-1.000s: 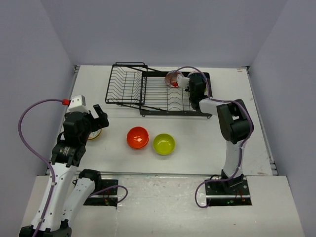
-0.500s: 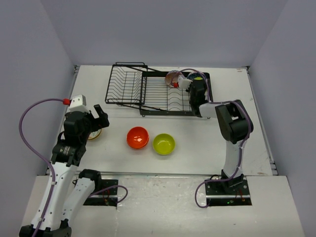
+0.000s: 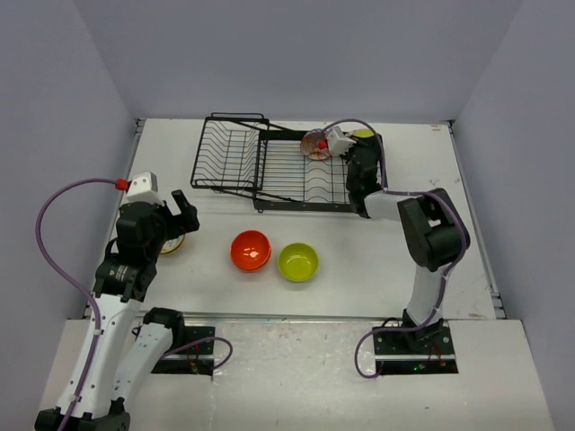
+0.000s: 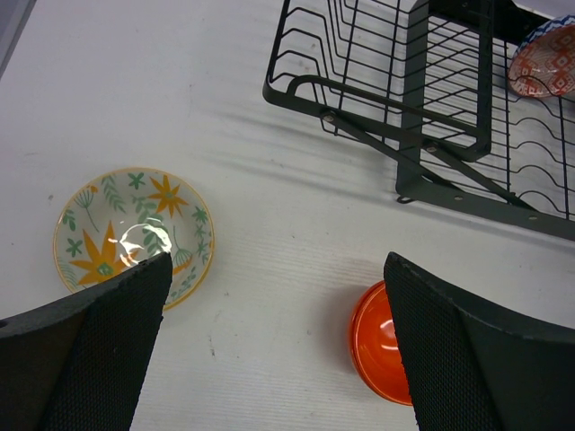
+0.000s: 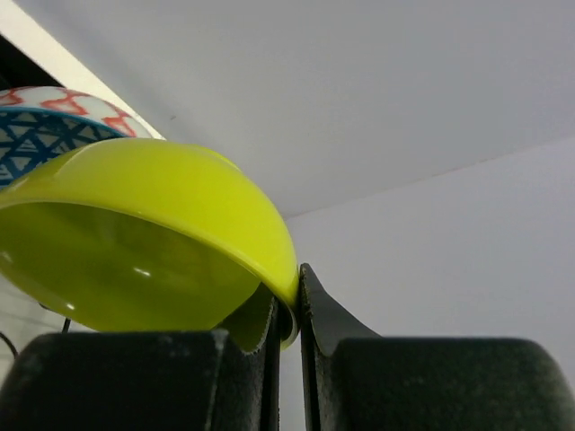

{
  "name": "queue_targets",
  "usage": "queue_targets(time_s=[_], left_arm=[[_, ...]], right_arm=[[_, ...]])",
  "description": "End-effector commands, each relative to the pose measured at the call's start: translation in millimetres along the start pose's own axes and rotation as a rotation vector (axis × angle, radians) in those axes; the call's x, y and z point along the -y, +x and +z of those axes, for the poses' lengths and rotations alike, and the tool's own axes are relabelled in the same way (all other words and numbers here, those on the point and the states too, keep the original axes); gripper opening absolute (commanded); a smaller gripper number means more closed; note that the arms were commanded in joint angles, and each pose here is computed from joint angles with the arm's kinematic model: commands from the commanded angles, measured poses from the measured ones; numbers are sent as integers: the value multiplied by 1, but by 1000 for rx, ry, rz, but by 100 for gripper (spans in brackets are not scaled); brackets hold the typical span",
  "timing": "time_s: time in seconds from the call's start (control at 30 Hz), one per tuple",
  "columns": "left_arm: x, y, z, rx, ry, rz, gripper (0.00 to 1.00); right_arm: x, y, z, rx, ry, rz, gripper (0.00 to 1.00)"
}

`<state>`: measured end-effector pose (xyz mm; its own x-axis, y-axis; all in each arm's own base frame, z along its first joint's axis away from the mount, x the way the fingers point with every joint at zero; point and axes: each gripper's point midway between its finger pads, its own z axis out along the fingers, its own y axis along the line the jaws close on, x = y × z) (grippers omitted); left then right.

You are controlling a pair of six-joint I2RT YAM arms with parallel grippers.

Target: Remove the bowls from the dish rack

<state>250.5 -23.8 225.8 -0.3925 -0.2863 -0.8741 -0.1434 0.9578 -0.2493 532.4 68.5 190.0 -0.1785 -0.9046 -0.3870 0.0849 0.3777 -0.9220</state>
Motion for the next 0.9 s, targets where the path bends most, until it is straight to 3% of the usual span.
queue_targets(time_s=[0.0, 0.03, 0.07, 0.1, 0.13, 0.17, 0.2, 0.3, 0.5, 0.7, 0.87], left_arm=[[7, -13, -1, 43, 32, 15, 100], [7, -13, -1, 43, 32, 17, 100], [7, -13, -1, 41, 32, 17, 100], [7, -12, -1, 41, 30, 17, 100], [7, -13, -1, 44, 29, 17, 100], [7, -14, -2, 47, 29, 15, 100], [6, -13, -2, 46, 27, 15, 100], [5, -15, -4, 57, 24, 12, 100], [4, -17, -7, 70, 18, 5, 100], [3, -19, -10, 84, 15, -1, 100], [3, -20, -10, 88, 17, -1, 100]], right_arm=[[70, -30, -31, 25, 133, 342, 0], [95, -39, -46, 41, 143, 440, 0], [75, -36, -57, -20, 11, 437, 0], [61, -56, -73, -8, -93, 626, 0], [91, -78, -90, 34, -145, 756, 0], [52, -64, -120, -93, -361, 732, 0], [43, -78, -142, -135, -467, 920, 0], [13, -108, -219, -196, -805, 1046, 0], [-54, -114, -329, -424, -1224, 927, 0], [-91, -94, -365, -578, -1329, 724, 0], [-94, -80, -364, -650, -1284, 633, 0]])
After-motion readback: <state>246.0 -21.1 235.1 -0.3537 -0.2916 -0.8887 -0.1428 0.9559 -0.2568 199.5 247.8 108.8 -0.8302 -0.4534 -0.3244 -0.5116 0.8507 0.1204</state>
